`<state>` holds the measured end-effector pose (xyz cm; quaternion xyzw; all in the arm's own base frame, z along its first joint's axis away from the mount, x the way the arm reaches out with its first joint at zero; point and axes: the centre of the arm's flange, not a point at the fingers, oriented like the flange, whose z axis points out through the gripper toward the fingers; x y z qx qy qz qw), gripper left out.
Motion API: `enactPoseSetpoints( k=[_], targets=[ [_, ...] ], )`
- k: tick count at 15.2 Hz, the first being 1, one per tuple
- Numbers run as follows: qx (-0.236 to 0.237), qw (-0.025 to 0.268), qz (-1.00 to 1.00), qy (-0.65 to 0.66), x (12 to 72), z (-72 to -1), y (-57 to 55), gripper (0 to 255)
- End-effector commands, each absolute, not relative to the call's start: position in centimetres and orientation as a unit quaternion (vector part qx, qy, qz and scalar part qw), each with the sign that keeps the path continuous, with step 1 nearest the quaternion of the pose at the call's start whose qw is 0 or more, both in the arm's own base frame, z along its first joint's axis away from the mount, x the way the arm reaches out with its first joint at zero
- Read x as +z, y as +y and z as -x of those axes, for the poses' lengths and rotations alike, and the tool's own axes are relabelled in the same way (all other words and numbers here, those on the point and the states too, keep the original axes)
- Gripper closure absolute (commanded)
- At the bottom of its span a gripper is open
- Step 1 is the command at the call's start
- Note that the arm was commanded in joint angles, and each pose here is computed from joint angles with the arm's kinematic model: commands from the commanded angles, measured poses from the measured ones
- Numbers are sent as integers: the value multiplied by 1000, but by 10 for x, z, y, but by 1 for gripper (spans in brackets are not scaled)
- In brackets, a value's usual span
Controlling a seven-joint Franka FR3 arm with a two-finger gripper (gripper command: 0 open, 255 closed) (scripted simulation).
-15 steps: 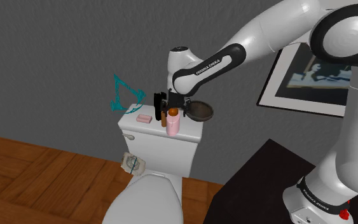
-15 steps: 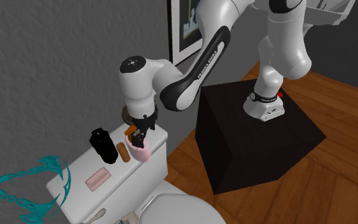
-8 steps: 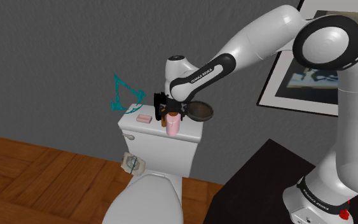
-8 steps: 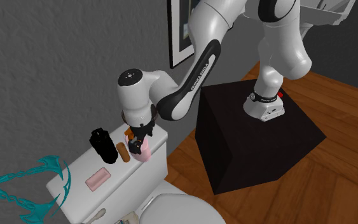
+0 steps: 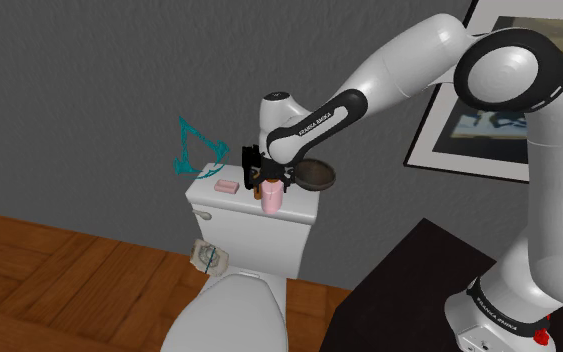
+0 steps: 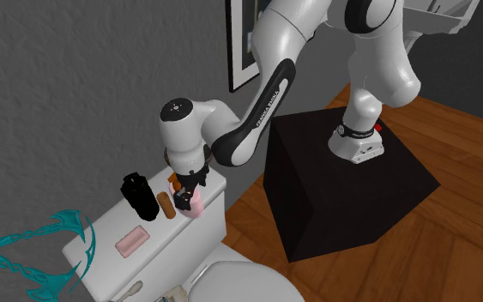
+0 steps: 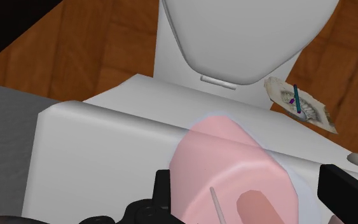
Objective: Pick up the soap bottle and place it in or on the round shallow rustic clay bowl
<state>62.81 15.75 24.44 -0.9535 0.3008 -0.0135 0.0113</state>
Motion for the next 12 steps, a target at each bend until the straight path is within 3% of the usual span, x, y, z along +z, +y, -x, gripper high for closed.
enactPoseSetpoints(
  k=[1,2,12],
  targets=[
    [-13,11,954,301,244,-628,158,0],
    [-13,11,954,301,244,-628,158,255],
    [-13,11,954,301,250,-628,158,255]
  ],
)
